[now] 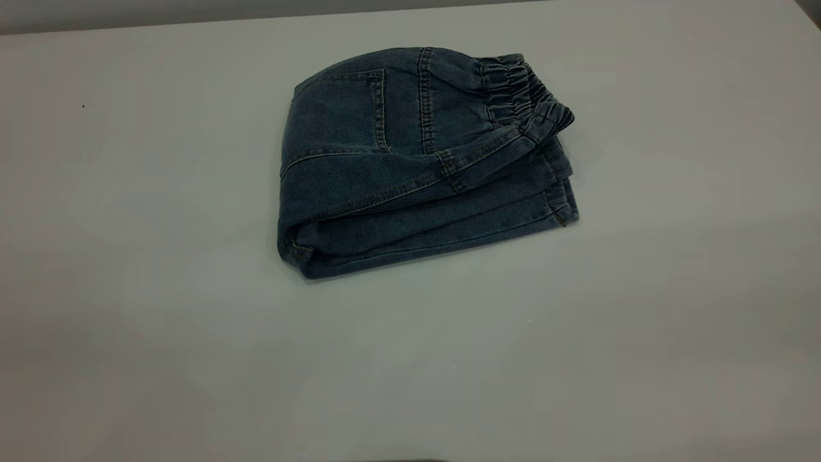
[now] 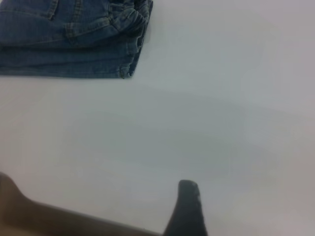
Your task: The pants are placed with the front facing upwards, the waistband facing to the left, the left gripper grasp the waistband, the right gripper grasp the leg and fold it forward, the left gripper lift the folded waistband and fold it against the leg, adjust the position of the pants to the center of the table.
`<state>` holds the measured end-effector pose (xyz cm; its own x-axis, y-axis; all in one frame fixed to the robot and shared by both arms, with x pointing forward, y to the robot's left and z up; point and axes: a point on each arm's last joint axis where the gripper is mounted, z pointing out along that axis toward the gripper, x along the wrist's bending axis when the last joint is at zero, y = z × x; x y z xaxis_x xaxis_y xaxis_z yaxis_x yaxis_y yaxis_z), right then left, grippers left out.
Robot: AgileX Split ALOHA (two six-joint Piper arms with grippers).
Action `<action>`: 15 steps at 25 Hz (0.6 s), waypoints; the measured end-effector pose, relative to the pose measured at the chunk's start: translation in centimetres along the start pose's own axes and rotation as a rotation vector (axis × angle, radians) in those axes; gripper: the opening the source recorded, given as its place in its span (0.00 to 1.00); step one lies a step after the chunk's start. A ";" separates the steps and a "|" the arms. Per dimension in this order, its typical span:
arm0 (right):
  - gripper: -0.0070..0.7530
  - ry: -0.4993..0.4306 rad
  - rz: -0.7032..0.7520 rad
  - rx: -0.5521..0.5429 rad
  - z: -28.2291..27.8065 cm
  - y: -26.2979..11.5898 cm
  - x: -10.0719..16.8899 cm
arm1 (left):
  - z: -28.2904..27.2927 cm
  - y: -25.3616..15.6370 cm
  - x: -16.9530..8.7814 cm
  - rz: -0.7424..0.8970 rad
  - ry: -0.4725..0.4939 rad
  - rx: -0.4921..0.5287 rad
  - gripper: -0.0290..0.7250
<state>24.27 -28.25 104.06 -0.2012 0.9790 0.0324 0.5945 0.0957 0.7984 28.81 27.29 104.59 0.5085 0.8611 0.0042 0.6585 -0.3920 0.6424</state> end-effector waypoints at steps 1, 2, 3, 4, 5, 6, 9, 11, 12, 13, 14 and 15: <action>0.68 0.000 0.000 0.000 0.0 0.0 0.0 | 0.1 -0.2 0.1 0.001 0.009 0.015 0.72; 0.68 0.000 0.000 0.000 0.0 0.0 0.0 | 0.3 -0.5 0.1 -0.001 0.017 0.035 0.72; 0.68 0.000 0.000 -0.001 0.0 0.0 0.0 | 0.5 -0.7 0.2 -0.005 0.020 0.051 0.72; 0.68 0.000 0.000 -0.001 0.0 0.0 0.0 | 0.5 -0.8 0.2 -0.009 0.022 0.057 0.72; 0.68 0.000 0.000 -0.001 0.0 0.0 0.0 | 0.5 -0.8 0.2 -0.010 0.025 0.059 0.72; 0.68 0.000 0.000 -0.001 0.0 0.0 0.0 | 0.5 -0.8 0.2 -0.012 0.026 0.059 0.72; 0.68 0.000 0.000 -0.001 0.0 0.0 0.0 | 0.5 -0.8 0.2 -0.017 0.026 0.059 0.72; 0.68 0.000 0.000 -0.001 0.0 0.0 0.0 | 0.5 -0.8 0.2 -0.017 0.026 0.059 0.72; 0.68 0.001 0.000 -0.001 0.0 0.0 0.0 | 0.5 -0.8 0.2 -0.017 0.026 0.059 0.72; 0.68 0.001 0.000 -0.001 0.0 0.0 0.0 | 0.5 -0.8 0.2 -0.017 0.026 0.059 0.72; 0.68 0.001 0.000 -0.001 0.0 0.0 0.0 | 0.5 -0.8 0.2 -0.017 0.026 0.059 0.72; 0.68 0.001 0.000 -0.001 0.0 0.0 0.0 | 0.5 -0.8 0.2 -0.017 0.026 0.060 0.72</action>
<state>24.27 -28.25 104.07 -0.2015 0.9789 0.0331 0.5939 0.0952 0.7989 28.70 27.62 103.66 0.4828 0.8756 0.0137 0.6996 -0.3950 0.5954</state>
